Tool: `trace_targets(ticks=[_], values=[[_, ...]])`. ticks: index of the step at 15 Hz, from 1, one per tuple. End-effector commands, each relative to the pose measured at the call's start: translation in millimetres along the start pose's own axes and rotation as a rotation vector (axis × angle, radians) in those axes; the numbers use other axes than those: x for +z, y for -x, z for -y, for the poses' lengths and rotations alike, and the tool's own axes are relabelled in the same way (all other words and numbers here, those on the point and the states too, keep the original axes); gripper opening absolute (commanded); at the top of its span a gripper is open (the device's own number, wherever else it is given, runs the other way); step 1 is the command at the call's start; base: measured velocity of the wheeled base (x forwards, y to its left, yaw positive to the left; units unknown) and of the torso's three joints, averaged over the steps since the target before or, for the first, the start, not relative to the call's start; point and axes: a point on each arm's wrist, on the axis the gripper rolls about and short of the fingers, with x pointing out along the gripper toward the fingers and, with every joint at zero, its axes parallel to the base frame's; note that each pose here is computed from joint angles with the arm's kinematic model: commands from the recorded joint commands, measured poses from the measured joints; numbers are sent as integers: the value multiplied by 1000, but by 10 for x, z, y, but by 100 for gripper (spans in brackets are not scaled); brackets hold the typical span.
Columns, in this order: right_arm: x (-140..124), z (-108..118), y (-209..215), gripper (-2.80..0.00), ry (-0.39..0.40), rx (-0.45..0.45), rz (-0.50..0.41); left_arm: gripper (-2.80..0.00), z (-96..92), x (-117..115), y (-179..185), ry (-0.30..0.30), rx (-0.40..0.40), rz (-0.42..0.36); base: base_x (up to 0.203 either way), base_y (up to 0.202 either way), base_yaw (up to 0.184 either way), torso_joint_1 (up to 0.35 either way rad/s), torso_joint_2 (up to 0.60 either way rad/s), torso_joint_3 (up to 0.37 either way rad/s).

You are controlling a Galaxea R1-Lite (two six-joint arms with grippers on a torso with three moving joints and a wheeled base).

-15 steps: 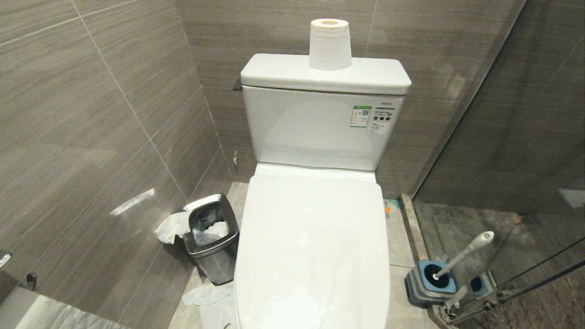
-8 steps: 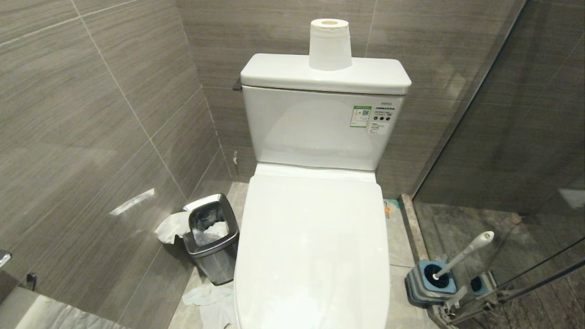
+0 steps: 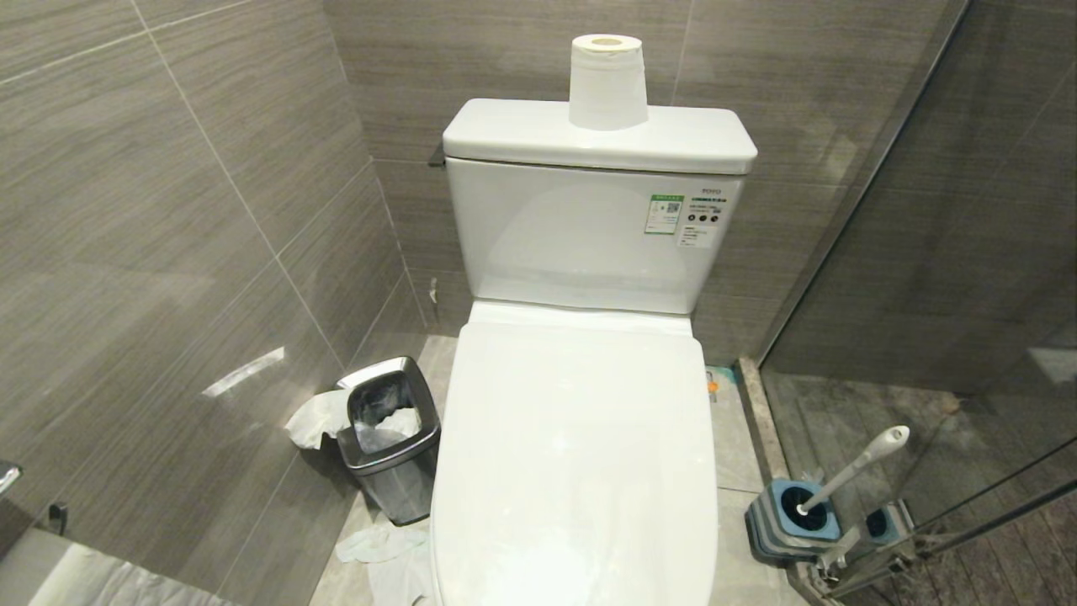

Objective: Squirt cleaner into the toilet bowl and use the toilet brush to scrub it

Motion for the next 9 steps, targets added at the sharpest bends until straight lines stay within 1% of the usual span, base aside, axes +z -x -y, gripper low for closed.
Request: trace_targets(ticks=[1,9], values=[[0,0,0,-280,1,0,0,-280,0,-4,-2,0,1,-3,0,0,0,0,0,0],[2,0,0,-280,0,0,2,-280,0,-4,-2,0,2,-3,0,0,0,0,0,0]])
